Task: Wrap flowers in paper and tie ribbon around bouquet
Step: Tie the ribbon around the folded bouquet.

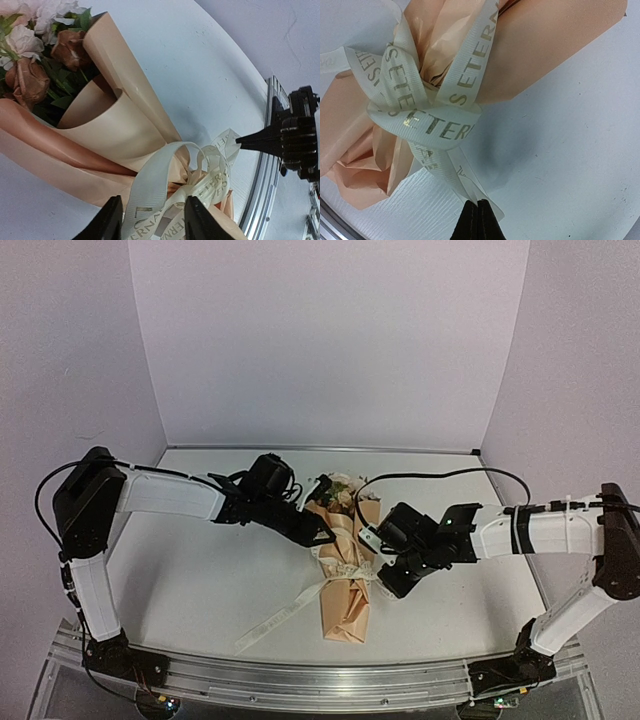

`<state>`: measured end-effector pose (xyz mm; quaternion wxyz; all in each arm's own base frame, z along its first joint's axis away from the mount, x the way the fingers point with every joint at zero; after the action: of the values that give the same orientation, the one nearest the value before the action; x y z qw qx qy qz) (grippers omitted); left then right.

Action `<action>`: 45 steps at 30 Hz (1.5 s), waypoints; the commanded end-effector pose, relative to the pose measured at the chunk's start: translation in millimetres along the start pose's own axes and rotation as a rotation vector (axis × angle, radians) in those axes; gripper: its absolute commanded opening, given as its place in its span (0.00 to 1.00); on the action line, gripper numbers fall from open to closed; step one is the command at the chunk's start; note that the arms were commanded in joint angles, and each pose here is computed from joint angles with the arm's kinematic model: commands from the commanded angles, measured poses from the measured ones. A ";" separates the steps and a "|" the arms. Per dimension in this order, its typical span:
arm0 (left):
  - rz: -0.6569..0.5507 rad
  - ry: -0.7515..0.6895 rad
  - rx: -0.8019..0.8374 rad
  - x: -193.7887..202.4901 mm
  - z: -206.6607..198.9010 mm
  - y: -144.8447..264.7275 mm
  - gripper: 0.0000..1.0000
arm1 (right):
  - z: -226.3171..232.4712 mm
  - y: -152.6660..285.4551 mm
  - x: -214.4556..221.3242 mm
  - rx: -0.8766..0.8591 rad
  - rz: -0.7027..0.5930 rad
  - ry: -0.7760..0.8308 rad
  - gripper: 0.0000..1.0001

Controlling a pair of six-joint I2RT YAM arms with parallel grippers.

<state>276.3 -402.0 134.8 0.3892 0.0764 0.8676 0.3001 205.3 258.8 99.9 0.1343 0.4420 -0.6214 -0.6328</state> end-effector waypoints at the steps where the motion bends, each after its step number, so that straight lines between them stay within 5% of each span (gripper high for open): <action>1: -0.122 0.032 -0.095 -19.9 -2.1 28.2 0.52 | -1.9 3.3 -9.8 0.006 -0.014 -0.018 0.00; 7: -0.155 0.180 -0.209 -10.8 19.2 46.5 0.62 | -1.3 1.8 -10.4 0.001 -0.011 -0.018 0.00; 14: -0.083 0.405 -0.140 21.6 27.4 27.5 0.60 | -0.6 0.4 -11.6 -0.012 -0.010 -0.024 0.00; 33: 0.025 0.603 -0.029 47.7 29.1 -16.1 0.53 | -0.3 1.6 -10.9 -0.023 -0.012 -0.022 0.00; 40: 0.069 0.642 0.001 52.9 28.3 -25.9 0.41 | 0.5 0.3 -11.8 -0.027 -0.011 -0.021 0.00; 45: 0.071 0.662 0.005 55.1 29.3 -27.8 0.46 | 1.0 0.0 -12.7 -0.030 -0.013 -0.023 0.00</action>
<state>258.0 -378.4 54.3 0.0699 0.0070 0.9347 0.3486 205.4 261.4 95.0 0.1428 0.4321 -0.6170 -0.6420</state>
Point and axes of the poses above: each gripper's point midway between its finger pads, its own y axis back along the fingers, its own z axis along the line the jaws close on, x = y × z, the point moved 3 cm from there along y, back along the fingers, and after that the axes turned 3 degrees about y, right-handed, at the moved point
